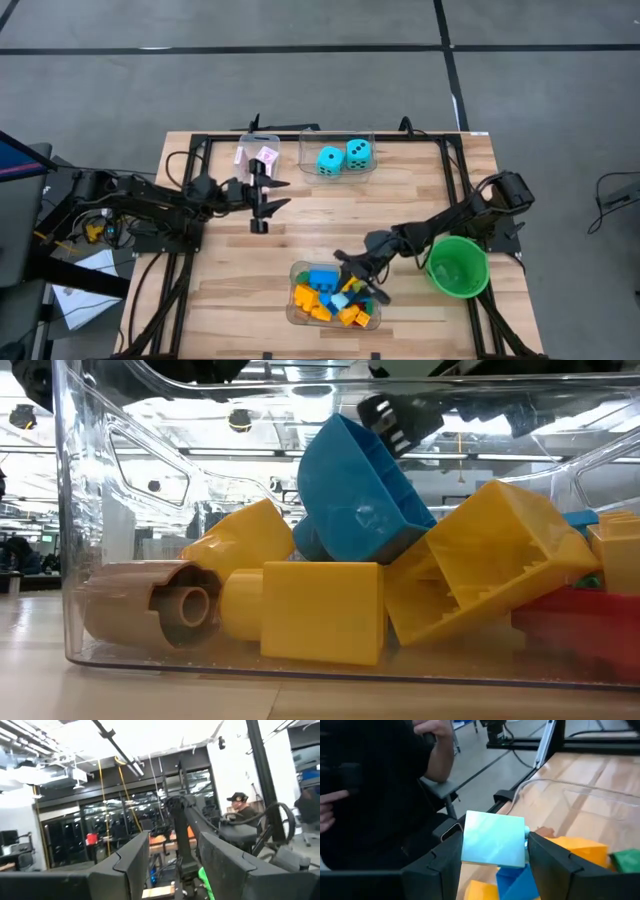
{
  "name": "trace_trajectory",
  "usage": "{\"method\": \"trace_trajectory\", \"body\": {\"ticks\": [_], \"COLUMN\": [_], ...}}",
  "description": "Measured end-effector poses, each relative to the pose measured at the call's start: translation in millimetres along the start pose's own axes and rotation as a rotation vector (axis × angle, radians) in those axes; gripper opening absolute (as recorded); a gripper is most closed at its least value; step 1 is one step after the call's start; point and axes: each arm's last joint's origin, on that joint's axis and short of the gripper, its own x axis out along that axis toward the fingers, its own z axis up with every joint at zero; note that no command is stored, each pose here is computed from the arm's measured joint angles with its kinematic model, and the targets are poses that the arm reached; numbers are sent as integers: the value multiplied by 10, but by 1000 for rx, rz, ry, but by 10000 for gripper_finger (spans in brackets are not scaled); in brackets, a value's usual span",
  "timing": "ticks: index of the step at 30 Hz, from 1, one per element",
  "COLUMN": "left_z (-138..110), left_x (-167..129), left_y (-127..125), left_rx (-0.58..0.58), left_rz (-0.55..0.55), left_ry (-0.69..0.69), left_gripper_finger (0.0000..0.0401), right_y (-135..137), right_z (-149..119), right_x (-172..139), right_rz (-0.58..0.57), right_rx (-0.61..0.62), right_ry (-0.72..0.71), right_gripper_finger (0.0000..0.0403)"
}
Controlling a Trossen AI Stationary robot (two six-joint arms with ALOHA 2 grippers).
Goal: Pick & Place Toys
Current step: Put the light blue game piece into the bottom transparent bin, then return to Home Position
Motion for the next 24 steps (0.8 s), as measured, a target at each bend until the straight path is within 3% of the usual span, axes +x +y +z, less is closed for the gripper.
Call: {"method": "trace_trajectory", "body": {"ticks": [7, 16, 24], "left_z": [49, 51, 50], "left_x": [-4, -4, -4], "left_y": [-71, -88, -88], "left_rx": [-6, 36, 37], "left_rz": [-59, -67, -68], "left_ry": [-36, -37, -36], "left_gripper_finger": [167, 167, 167], "right_y": [11, -9, -37], "right_z": [2, -12, -24], "right_x": [59, 50, 36], "right_rz": [9, -1, -11], "right_rx": [10, 20, 30], "right_ry": [17, 30, 43], "right_gripper_finger": [194, 246, 259]}}
